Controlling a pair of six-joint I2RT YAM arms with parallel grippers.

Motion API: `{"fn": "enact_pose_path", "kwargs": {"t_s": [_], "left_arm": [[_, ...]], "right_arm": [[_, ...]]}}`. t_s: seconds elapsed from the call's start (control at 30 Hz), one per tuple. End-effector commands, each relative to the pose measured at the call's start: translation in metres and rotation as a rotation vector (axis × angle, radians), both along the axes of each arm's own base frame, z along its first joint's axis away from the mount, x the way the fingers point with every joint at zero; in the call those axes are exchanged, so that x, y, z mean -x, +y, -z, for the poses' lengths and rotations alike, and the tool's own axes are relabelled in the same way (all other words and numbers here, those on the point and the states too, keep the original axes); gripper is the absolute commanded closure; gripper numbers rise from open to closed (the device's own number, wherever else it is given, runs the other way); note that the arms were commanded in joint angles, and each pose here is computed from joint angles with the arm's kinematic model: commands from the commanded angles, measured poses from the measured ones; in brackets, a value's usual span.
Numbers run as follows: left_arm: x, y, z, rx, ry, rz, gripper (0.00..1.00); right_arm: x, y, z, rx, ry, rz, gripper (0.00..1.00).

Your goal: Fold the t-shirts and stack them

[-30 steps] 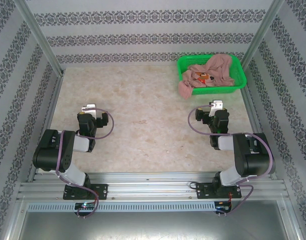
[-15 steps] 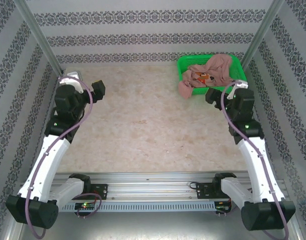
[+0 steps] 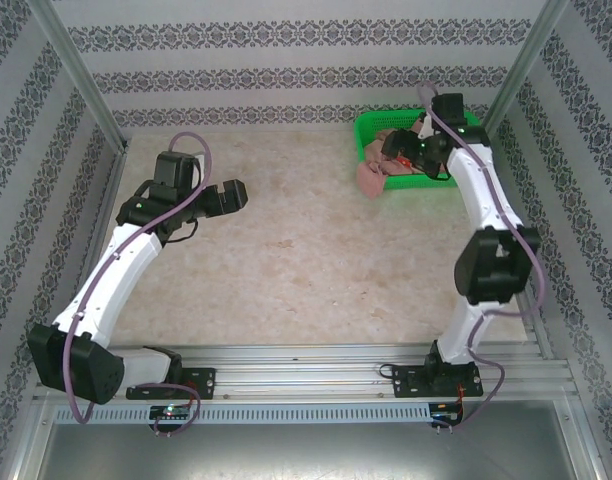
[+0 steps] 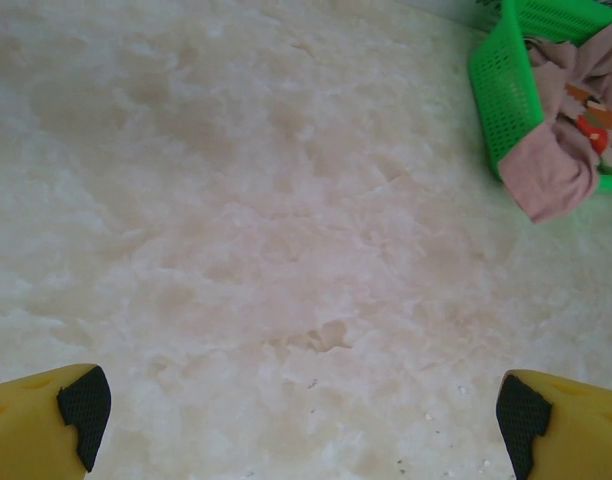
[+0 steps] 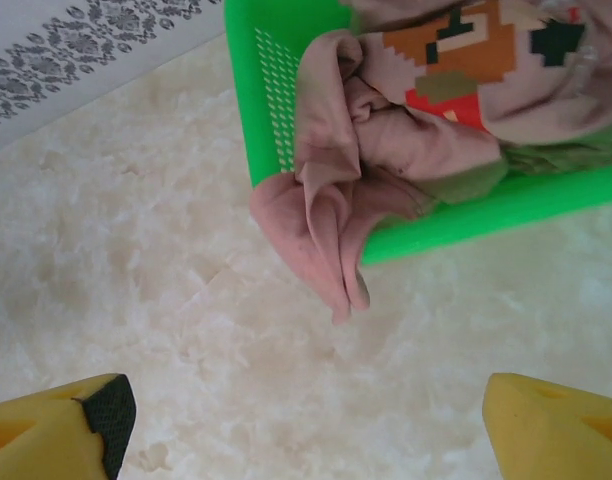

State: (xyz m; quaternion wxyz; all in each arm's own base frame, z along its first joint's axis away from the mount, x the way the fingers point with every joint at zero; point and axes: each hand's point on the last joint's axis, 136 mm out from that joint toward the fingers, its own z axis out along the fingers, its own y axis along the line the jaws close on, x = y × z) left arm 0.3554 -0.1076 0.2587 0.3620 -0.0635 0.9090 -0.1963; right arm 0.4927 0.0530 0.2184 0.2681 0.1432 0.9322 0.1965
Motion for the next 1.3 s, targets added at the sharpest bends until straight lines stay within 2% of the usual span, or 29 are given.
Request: {"fn": "enact_pose_path", "kwargs": {"t_s": [0.0, 0.23, 0.5, 0.6, 0.7, 0.77, 0.9, 1.0, 1.17, 1.27], "left_arm": [[0.016, -0.008, -0.015, 0.029, -0.006, 0.037, 0.00], [0.035, 0.001, -0.017, 0.005, -0.004, 0.021, 0.00], [0.054, 0.011, -0.018, -0.006, 0.005, -0.007, 0.00], [0.058, 0.016, -0.016, -0.018, 0.009, -0.022, 0.00], [0.060, 0.019, -0.018, -0.027, 0.001, -0.030, 0.00], [0.061, 0.020, -0.019, -0.034, -0.006, -0.033, 0.00], [0.061, 0.022, -0.015, -0.040, -0.004, -0.034, 0.00], [0.058, 0.023, -0.013, -0.036, -0.005, -0.036, 0.00], [0.048, 0.022, -0.014, -0.006, -0.019, -0.034, 0.00], [0.041, 0.020, -0.014, 0.008, -0.029, -0.034, 0.00]], "right_arm": [[-0.009, 0.006, 0.019, -0.041, 0.095, -0.025, 0.16], [-0.058, 0.013, 0.060, -0.091, 0.125, -0.012, 0.28], [-0.084, 0.020, 0.104, -0.115, 0.176, 0.021, 0.37], [-0.091, 0.030, 0.107, -0.152, 0.166, 0.014, 0.46], [-0.096, 0.033, 0.102, -0.175, 0.147, 0.027, 0.64], [-0.097, 0.036, 0.091, -0.199, 0.133, 0.026, 0.80], [-0.096, 0.043, 0.061, -0.248, 0.098, 0.005, 1.00], [-0.093, 0.043, 0.023, -0.279, 0.046, 0.005, 1.00], [-0.082, 0.052, -0.080, -0.327, -0.160, -0.058, 1.00], [-0.069, 0.046, -0.114, -0.295, -0.218, -0.049, 1.00]]}}
